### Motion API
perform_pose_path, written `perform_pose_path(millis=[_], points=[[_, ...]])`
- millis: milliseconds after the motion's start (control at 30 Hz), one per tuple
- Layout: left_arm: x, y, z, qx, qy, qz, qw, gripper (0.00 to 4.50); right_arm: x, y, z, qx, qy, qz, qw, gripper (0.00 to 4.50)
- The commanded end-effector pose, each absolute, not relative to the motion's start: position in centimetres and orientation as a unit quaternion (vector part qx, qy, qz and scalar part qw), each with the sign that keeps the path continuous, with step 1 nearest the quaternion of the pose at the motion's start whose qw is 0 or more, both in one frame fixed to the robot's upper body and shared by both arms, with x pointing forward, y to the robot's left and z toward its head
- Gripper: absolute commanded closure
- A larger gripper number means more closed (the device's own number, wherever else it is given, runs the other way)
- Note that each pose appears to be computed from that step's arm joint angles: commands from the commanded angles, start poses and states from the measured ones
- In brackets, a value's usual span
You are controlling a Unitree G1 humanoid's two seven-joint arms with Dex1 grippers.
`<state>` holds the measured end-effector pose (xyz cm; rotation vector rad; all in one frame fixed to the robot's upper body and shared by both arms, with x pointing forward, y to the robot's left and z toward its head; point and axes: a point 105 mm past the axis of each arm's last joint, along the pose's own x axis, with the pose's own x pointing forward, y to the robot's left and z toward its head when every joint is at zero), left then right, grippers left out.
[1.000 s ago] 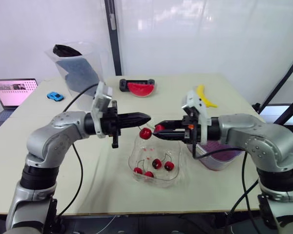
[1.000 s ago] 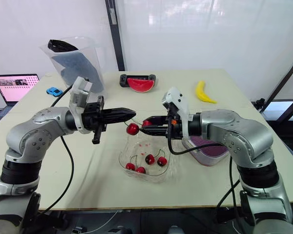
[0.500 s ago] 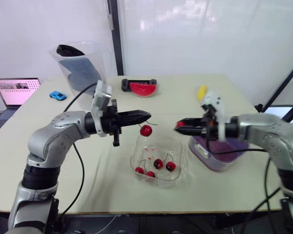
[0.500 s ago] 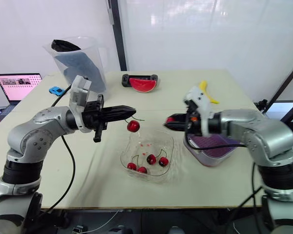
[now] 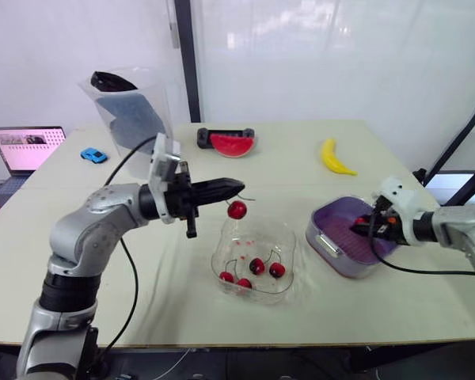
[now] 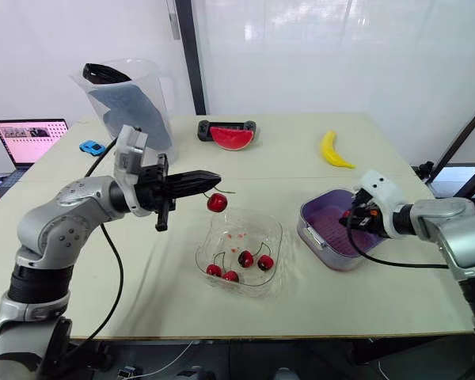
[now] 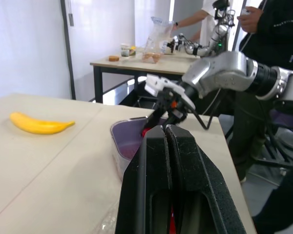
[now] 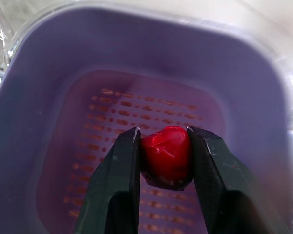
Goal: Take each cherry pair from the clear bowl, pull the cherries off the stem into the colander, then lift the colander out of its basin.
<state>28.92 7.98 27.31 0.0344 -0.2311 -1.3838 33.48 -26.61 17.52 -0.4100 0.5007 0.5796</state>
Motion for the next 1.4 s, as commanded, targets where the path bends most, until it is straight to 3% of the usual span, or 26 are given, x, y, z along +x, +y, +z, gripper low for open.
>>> perform_pose_path(millis=[33, 133, 167, 367, 633, 867, 1067, 1167, 1300, 1400], points=[[28.7, 8.3, 27.7, 0.034, -0.12, -0.628, 0.768, 4.5, 33.6, -26.9, 20.0, -0.203, 0.205, 0.275, 0.917, 1.7], [28.9, 8.4, 28.6, 0.026, -0.142, -0.618, 0.773, 4.5, 33.3, -26.7, 22.2, -0.225, 0.173, 0.299, 0.911, 0.25], [28.9, 8.3, 28.8, 0.025, -0.146, -0.617, 0.773, 4.5, 33.1, -26.4, 22.9, -0.223, 0.163, 0.312, 0.909, 0.05], [28.9, 8.0, 29.3, 0.016, -0.153, -0.619, 0.77, 4.5, 31.6, -22.1, 26.9, -0.216, 0.095, 0.411, 0.881, 0.05], [28.5, 7.2, 29.0, -0.001, -0.15, -0.63, 0.762, 4.5, 29.9, -11.7, 26.7, -0.165, 0.02, 0.557, 0.813, 0.05], [28.4, 7.0, 29.0, 0.001, -0.147, -0.632, 0.761, 4.5, 28.5, -6.4, 25.8, -0.118, 0.0, 0.619, 0.776, 0.05], [28.4, 7.2, 29.0, 0.004, -0.145, -0.629, 0.763, 4.5, 28.5, -5.2, 26.5, -0.091, -0.015, 0.624, 0.776, 0.05], [28.4, 7.2, 29.0, 0.005, -0.145, -0.629, 0.764, 4.5, 28.6, -5.0, 26.5, -0.08, -0.012, 0.624, 0.777, 1.01], [28.5, 7.1, 29.0, 0.005, -0.145, -0.628, 0.764, 4.5, 28.5, -5.1, 26.3, -0.083, -0.006, 0.623, 0.778, 2.96], [28.5, 7.1, 29.0, 0.005, -0.144, -0.628, 0.765, 4.5, 28.5, -5.0, 26.1, -0.085, -0.004, 0.621, 0.779, 2.96]])
